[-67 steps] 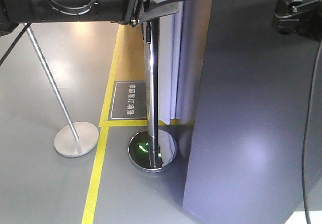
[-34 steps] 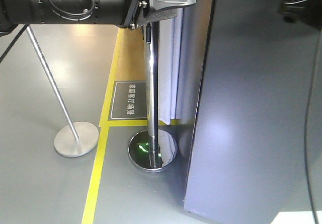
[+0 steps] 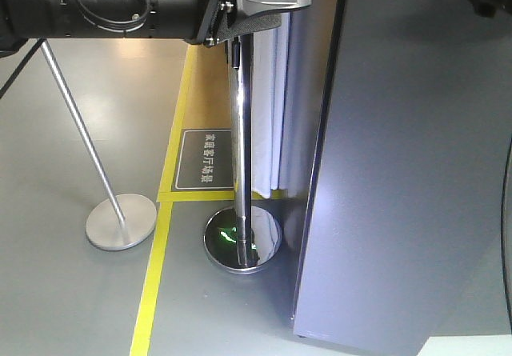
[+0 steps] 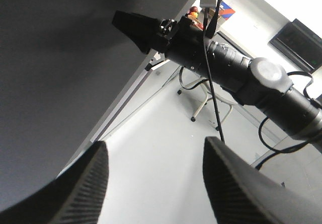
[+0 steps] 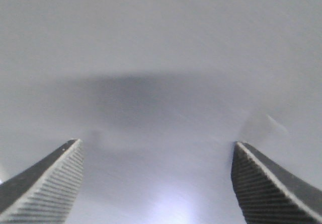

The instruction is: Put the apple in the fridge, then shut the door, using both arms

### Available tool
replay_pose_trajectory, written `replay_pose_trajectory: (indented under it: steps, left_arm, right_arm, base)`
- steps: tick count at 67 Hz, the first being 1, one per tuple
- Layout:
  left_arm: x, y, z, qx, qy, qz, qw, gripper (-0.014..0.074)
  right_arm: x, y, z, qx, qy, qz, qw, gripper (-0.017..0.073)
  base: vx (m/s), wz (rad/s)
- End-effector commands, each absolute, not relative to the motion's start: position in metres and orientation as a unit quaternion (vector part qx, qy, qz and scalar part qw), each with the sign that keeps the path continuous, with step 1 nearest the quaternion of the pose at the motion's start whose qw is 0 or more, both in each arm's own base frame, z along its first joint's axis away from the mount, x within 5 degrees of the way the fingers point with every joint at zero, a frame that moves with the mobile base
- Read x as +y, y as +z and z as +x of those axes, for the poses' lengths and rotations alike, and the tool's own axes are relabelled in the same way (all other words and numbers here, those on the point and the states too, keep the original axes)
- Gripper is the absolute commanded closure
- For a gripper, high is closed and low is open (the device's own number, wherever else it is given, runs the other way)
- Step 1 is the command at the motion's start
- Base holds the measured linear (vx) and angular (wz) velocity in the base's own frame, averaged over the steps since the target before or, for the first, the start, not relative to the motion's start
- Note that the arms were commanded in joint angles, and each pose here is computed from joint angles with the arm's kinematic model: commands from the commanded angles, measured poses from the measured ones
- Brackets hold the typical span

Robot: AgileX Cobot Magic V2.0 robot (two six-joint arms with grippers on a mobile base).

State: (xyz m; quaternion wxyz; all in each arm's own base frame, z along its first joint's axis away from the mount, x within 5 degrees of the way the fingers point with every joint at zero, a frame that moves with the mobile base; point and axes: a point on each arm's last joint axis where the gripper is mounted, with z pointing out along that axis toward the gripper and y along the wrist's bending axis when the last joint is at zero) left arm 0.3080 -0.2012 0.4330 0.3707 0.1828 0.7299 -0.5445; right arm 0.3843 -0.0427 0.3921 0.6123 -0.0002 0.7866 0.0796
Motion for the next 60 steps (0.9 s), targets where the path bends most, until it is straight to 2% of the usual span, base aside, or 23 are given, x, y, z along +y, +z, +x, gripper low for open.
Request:
replay_pose_trajectory:
  steps: [1,9,37,49,60]
  left_arm:
    - [-0.195,0.462,0.295,0.697,-0.568,0.178,0.4,0.0187]
    - [-0.195,0.462,0.295,0.697,-0.568,0.178,0.4,0.0187]
    - [-0.195,0.462,0.295,0.697,-0.568,0.176,0.401,0.0187]
    - [-0.194,0.463,0.298,0.697,-0.564,0.166,0.411,0.0187]
    - [-0.189,0.465,0.305,0.697,-0.552,0.139,0.436,0.0187]
  right_arm:
    - [-0.052,0.418,0.395,0.748,0.048,0.022,0.662,-0.0028]
    - [-0.051,0.42,0.404,0.748,0.063,0.023,0.661,-0.0028]
    - [-0.056,0.426,0.411,0.769,0.026,-0.013,0.638,-0.0028]
    - [-0.048,0.45,0.39,0.765,0.034,-0.038,0.642,-0.0003]
    - [-0.034,0.479,0.353,0.763,0.054,-0.076,0.639,0.0084]
  base:
    - [0.0,0.0]
    - [0.0,0.0]
    - [0.0,0.0]
    - [0.0,0.0]
    - [0.0,0.0]
